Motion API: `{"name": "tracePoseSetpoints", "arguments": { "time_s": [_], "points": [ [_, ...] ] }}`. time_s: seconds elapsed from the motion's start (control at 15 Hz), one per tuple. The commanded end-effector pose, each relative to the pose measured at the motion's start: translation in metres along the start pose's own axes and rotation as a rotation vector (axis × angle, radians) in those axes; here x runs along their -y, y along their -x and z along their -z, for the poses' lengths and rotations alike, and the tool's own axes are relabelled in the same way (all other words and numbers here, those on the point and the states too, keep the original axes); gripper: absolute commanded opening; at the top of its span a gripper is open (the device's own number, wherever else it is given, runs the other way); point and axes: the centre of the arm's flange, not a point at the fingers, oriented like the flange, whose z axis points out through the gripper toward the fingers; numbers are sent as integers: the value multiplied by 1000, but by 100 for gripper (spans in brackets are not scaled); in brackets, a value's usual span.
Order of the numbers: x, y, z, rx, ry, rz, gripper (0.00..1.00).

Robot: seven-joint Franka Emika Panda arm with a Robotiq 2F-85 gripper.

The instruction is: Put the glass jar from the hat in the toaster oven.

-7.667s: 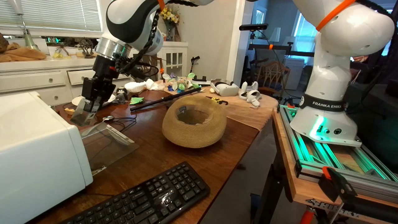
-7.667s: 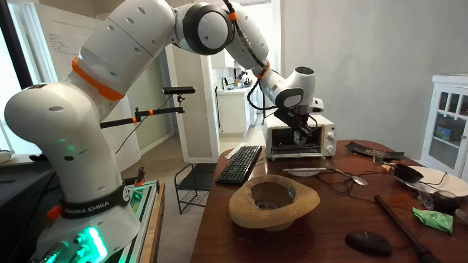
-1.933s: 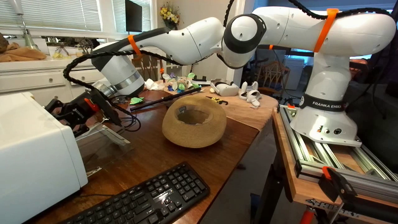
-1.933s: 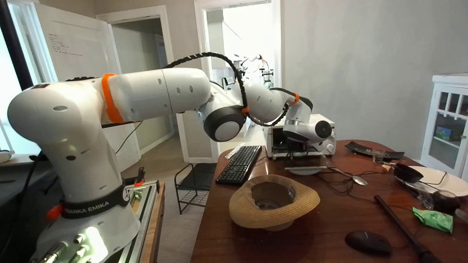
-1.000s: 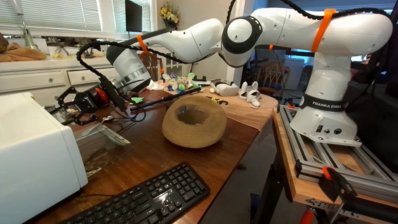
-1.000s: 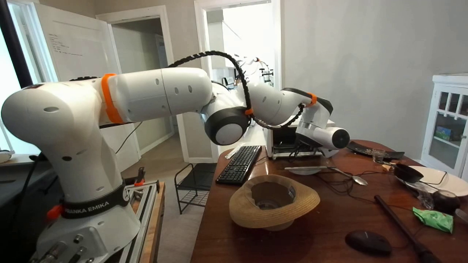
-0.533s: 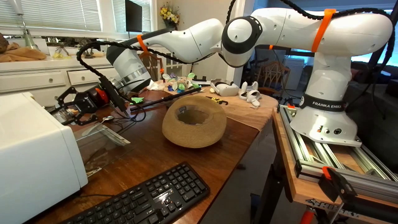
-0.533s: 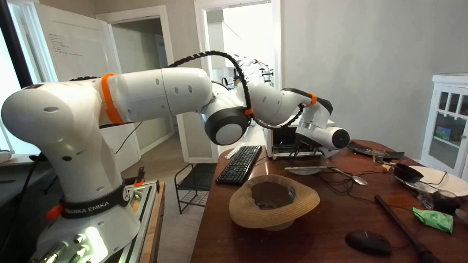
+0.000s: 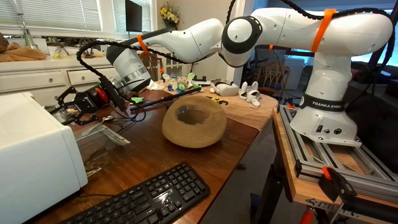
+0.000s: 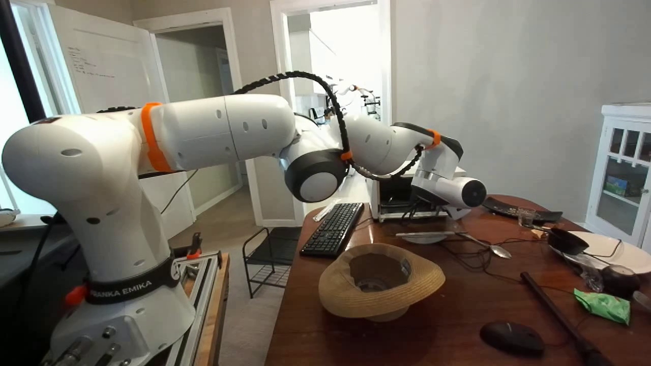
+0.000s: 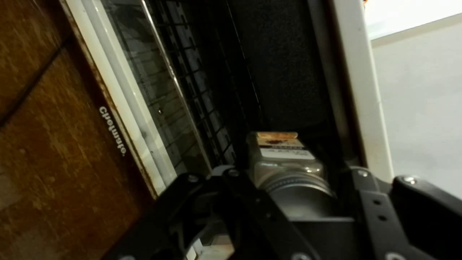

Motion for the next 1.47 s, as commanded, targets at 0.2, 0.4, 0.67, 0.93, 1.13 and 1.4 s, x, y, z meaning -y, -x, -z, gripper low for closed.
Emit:
{"name": "tracePoseSetpoints", "arguments": {
  "time_s": [0.2,0.4,0.67,0.93,1.13,1.4],
  "points": [
    [0,0,0,0,0,0,49],
    [0,0,0,0,0,0,49],
    [0,0,0,0,0,0,49],
    [-4,2,-7,-11,20,-21,24],
    [-11,3,-15,-3,21,-58,24],
    [-6,2,-20,-5,-21,-143,24]
  ]
}}
